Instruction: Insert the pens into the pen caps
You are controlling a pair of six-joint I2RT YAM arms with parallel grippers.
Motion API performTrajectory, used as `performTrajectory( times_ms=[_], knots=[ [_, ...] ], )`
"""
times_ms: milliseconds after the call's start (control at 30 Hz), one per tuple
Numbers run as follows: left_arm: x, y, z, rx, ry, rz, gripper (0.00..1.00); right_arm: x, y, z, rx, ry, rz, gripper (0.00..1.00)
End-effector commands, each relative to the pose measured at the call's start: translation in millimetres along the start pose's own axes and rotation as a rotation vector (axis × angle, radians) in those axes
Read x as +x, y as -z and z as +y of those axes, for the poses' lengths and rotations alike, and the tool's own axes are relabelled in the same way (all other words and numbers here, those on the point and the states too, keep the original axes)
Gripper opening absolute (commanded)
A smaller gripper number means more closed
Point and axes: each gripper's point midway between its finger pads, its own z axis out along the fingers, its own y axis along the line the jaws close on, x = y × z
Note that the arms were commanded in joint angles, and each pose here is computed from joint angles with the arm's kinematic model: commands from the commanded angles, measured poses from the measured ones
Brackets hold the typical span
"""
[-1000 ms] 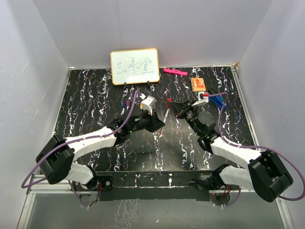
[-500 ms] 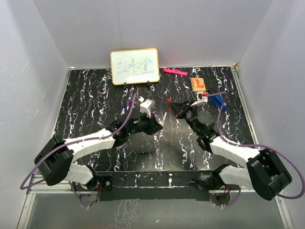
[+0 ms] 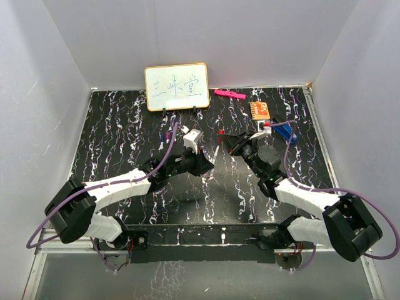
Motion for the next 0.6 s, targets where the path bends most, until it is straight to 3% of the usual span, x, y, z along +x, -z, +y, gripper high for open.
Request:
performTrajectory(
  times_ms=[0,567],
  knots=[
    [-21.1,-0.5,-15.0,0.045,-0.012,-0.055,0.00,-20.7,-6.4,23.9,-0.075,0.000,-0.065,0.00],
    [-25.5,-1.0,-13.5,0.032,-0.010,-0.075,0.00,-19.5,-4.4,25.0,-0.079,-0.002,-0.064,0.00]
  ],
)
